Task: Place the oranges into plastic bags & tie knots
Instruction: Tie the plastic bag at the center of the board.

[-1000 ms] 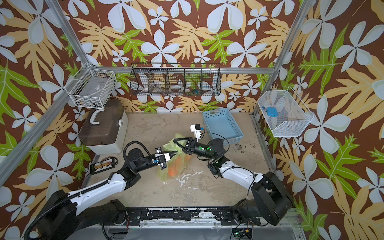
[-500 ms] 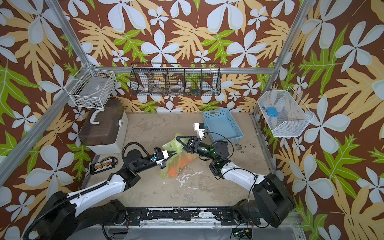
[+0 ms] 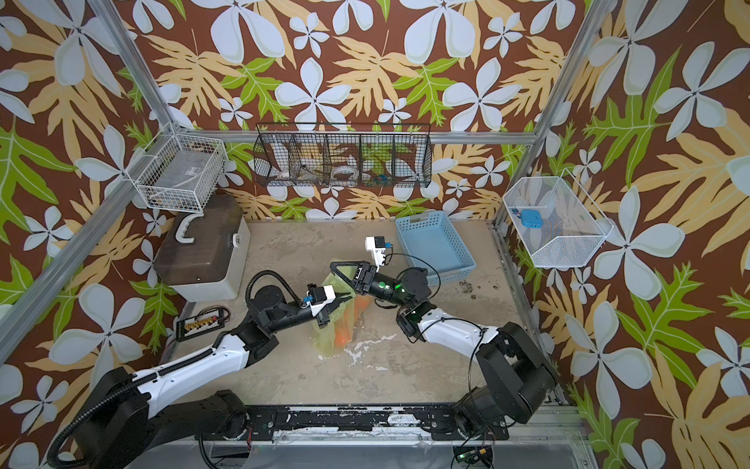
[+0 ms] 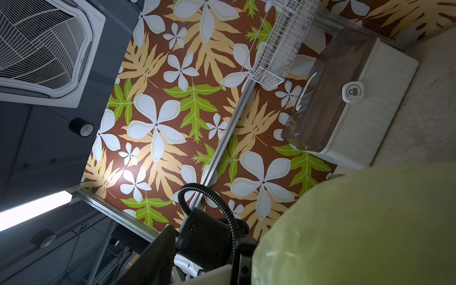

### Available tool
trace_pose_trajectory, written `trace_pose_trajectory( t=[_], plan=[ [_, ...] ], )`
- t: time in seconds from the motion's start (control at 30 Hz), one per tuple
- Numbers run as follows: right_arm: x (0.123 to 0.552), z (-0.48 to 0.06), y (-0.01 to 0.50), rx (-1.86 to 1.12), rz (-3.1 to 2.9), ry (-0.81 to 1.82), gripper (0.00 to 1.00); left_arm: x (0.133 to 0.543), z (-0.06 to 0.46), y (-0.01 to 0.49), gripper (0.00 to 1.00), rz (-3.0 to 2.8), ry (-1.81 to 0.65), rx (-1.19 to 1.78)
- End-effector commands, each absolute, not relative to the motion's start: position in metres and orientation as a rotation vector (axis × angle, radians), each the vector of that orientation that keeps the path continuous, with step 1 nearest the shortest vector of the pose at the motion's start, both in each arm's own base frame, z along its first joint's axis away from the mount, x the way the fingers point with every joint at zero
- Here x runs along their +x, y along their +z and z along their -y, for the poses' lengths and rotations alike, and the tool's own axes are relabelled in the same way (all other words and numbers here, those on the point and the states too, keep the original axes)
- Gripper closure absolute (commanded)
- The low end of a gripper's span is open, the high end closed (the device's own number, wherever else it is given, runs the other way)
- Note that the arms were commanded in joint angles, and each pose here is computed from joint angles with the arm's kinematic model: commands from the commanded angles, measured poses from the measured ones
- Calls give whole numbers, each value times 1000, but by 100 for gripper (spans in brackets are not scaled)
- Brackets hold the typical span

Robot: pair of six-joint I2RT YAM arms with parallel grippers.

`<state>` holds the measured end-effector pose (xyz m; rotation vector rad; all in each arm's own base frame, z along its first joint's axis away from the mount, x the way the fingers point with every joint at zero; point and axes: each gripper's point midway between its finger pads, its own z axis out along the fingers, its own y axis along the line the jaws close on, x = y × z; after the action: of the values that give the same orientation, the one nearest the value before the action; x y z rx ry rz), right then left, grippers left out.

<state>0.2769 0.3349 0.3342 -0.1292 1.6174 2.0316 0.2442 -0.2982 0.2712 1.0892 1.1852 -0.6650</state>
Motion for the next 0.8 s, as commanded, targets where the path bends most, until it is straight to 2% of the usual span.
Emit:
trace_pose_trajectory(
  t=[0.0,0.27,0.53,0.77],
  plan=[
    [277,-323,345,-168,-1580,2032,32,244,294,269,100,-1227,-670,1060],
    [294,-301,327,-129,-1734,1776,31,239,267,296,100,-1158,-638,874],
    [291,-295,303,-137,-1911,1607,31,259,278,321,100,-1255,-768,808],
    [279,-283,318,-145,-1900,1558,31,263,286,319,100,-1290,-846,829]
  ],
)
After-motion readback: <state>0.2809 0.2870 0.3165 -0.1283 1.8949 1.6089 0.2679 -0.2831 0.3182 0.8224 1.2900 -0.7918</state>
